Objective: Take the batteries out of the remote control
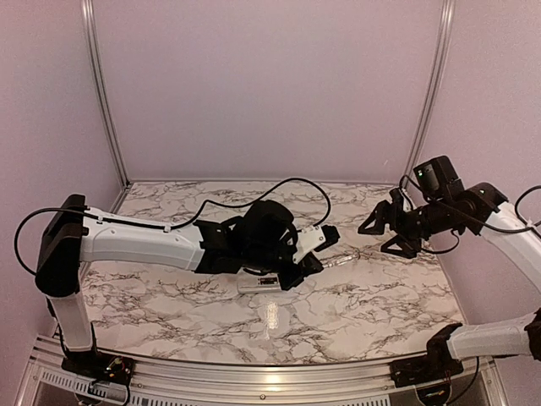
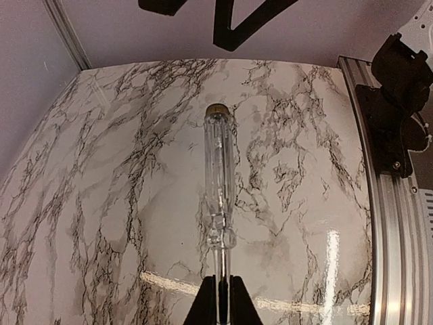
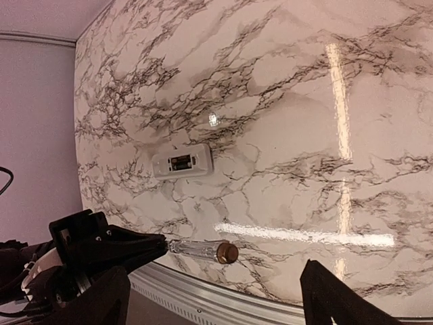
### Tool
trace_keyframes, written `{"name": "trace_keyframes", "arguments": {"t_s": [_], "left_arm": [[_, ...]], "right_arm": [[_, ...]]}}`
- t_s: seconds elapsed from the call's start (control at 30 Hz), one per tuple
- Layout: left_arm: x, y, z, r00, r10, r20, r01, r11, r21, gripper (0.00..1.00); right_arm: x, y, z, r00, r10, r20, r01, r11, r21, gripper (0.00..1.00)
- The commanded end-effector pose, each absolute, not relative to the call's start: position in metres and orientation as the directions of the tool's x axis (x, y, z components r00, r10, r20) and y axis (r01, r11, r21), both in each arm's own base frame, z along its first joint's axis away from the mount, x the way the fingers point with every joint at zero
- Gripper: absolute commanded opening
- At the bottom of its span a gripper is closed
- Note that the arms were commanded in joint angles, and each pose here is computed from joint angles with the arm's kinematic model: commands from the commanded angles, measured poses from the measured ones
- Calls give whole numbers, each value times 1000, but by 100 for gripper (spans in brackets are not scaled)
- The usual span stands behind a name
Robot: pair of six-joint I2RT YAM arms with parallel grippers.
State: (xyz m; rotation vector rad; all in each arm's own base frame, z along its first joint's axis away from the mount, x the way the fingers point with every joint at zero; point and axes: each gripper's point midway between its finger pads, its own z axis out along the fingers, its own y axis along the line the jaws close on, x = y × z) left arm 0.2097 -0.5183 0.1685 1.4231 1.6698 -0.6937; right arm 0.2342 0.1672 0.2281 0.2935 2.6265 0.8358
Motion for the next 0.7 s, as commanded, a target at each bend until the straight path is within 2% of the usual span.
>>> {"name": "trace_keyframes", "arguments": {"t_s": [0.0,0.13,0.33,0.67], "left_arm": [[204,-509,197,8,504,-864,977,180,114,0],[202,-507,218,29,474,-880,976,175,127,0],[200,-506,229,43,461,-887,976,171,136,0],[196,-507,232,53,449,-892,981,144,130,0]], "right_arm": [[216,209,256,-957,172,-232,-78,618,782,86],[199,223,256,-982,89,-166,-94,533,841,86],[192,228,241,-993,56,-107,-64,509,858,82],[203,235,230,-994,75,-78,-32,486,874,72]]}}
